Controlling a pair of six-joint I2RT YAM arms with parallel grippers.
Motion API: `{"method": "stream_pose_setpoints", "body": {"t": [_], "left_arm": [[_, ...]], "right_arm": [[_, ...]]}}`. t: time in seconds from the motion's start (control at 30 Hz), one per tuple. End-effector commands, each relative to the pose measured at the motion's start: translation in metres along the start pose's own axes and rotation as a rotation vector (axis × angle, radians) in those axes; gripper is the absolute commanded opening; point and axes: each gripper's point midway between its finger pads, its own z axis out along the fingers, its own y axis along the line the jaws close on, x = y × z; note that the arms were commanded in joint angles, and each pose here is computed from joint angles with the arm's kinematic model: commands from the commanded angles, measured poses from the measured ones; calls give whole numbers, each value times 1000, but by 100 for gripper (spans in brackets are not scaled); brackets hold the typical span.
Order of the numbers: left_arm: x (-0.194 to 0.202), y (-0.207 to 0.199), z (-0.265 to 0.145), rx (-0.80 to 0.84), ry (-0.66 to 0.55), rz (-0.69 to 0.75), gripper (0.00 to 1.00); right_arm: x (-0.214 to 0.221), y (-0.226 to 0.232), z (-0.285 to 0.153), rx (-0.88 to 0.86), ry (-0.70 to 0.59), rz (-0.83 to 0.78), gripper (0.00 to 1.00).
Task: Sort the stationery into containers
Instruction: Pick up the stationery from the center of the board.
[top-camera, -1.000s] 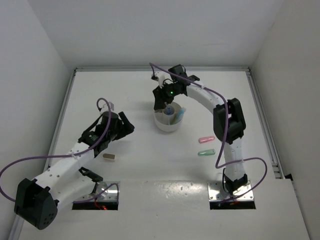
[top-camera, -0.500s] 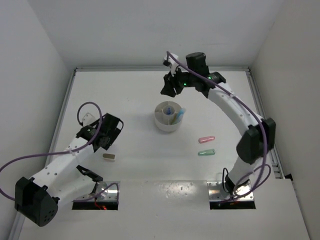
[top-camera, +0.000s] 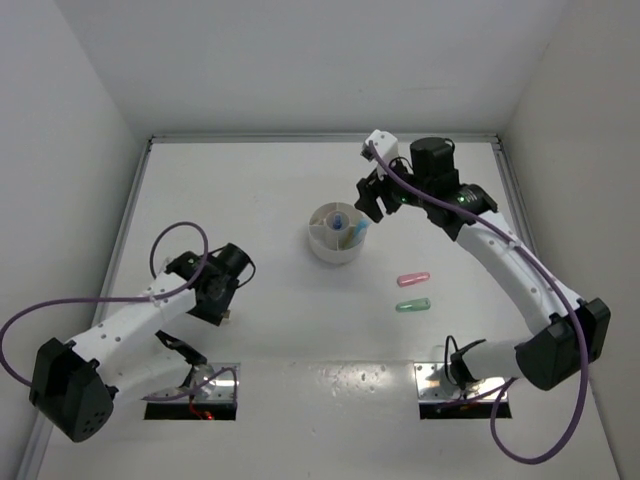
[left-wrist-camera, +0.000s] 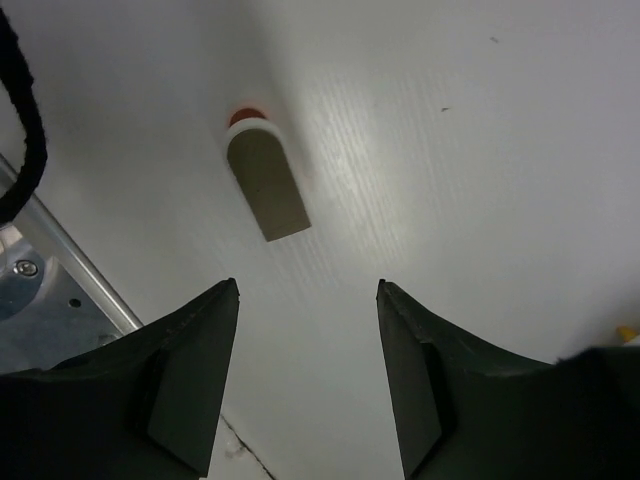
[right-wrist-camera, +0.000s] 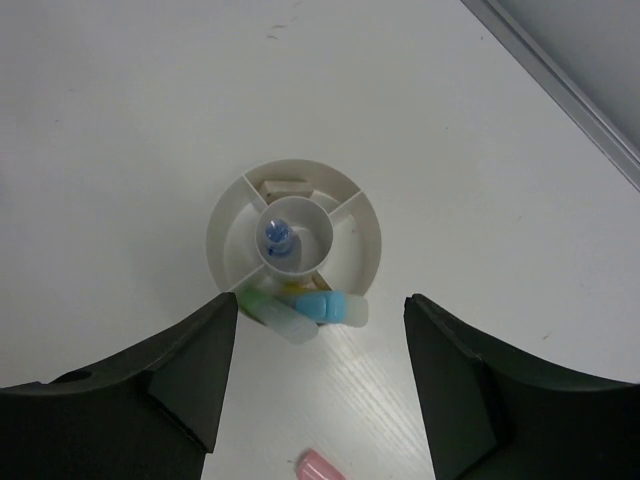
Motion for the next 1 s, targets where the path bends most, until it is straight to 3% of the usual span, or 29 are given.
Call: {"method": "stream_pose_setpoints", "body": {"t": [0.0,0.33,0.77,0.97], "left_arm": [[10,27,-1,-93,21,-32,63],[10,46,17,-184,-65,-67,62],[4,3,35,-151,-96,-126,62],[-4,20,49,-216,-105,-139,62]], "right_arm": [[4,-9,-11,56,-12,-9,68],[19,-2,-19,45,-25,16,68],[28,5,-28,21,-40,22,68],[26,6,-28,15,-51,18,68]]}}
